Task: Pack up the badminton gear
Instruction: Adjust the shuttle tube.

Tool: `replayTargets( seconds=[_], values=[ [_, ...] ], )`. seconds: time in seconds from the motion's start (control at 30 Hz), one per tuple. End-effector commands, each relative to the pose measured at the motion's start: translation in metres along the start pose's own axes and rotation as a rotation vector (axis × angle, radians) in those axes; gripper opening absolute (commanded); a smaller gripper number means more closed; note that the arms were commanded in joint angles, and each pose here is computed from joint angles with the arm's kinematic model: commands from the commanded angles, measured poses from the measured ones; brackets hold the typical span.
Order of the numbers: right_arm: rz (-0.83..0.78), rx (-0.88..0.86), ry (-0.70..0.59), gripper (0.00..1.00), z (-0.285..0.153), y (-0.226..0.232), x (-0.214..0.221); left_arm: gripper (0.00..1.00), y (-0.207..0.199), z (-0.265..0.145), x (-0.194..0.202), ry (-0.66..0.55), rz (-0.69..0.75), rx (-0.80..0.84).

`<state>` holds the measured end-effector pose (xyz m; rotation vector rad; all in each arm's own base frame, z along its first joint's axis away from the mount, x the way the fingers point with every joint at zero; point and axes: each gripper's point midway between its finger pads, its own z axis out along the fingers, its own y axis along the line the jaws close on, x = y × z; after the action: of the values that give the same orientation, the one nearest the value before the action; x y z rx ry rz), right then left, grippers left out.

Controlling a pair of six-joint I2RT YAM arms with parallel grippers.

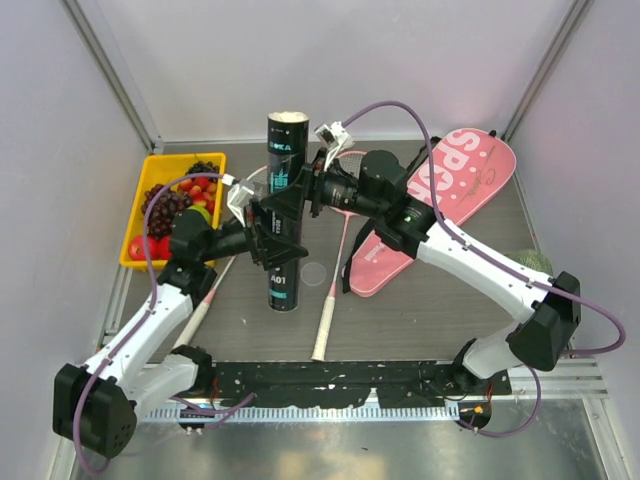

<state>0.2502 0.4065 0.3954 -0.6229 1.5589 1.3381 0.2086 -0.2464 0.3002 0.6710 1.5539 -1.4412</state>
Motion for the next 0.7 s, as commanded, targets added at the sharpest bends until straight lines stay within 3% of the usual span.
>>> replayTargets(
  seconds=[0.0, 0.13, 0.3, 0.47, 0.6, 0.63, 0.67],
  values=[
    [-0.073, -0.038, -0.073, 0.58, -0.009, 0.010, -0.037, 0.00, -0.007, -0.002, -0.031, -0.105, 0.002, -0.028],
    [-0.062, 0.015, -0.110, 0.81, -0.023, -0.020, -0.056, 0.00, 0.000, -0.013, -0.049, -0.174, 0.038, -0.138],
    [-0.074, 0.067, -0.180, 0.99, -0.044, -0.064, -0.090, 0.00, 0.028, -0.042, -0.056, -0.232, 0.094, -0.363],
    [-0.062, 0.142, -0.178, 0.96, -0.039, -0.119, -0.102, 0.00, 0.051, -0.054, -0.031, -0.162, 0.033, -0.474],
    [-0.023, 0.308, -0.168, 0.99, -0.034, -0.207, -0.112, 0.00, 0.063, -0.071, -0.006, -0.066, 0.066, -0.581],
    [0.008, 0.376, -0.129, 1.00, -0.033, -0.248, -0.095, 0.00, 0.064, -0.075, -0.003, -0.058, 0.081, -0.596],
    [-0.019, 0.399, -0.157, 1.00, -0.037, -0.258, -0.115, 0.00, 0.062, -0.079, -0.002, -0.055, 0.102, -0.610]
  ],
)
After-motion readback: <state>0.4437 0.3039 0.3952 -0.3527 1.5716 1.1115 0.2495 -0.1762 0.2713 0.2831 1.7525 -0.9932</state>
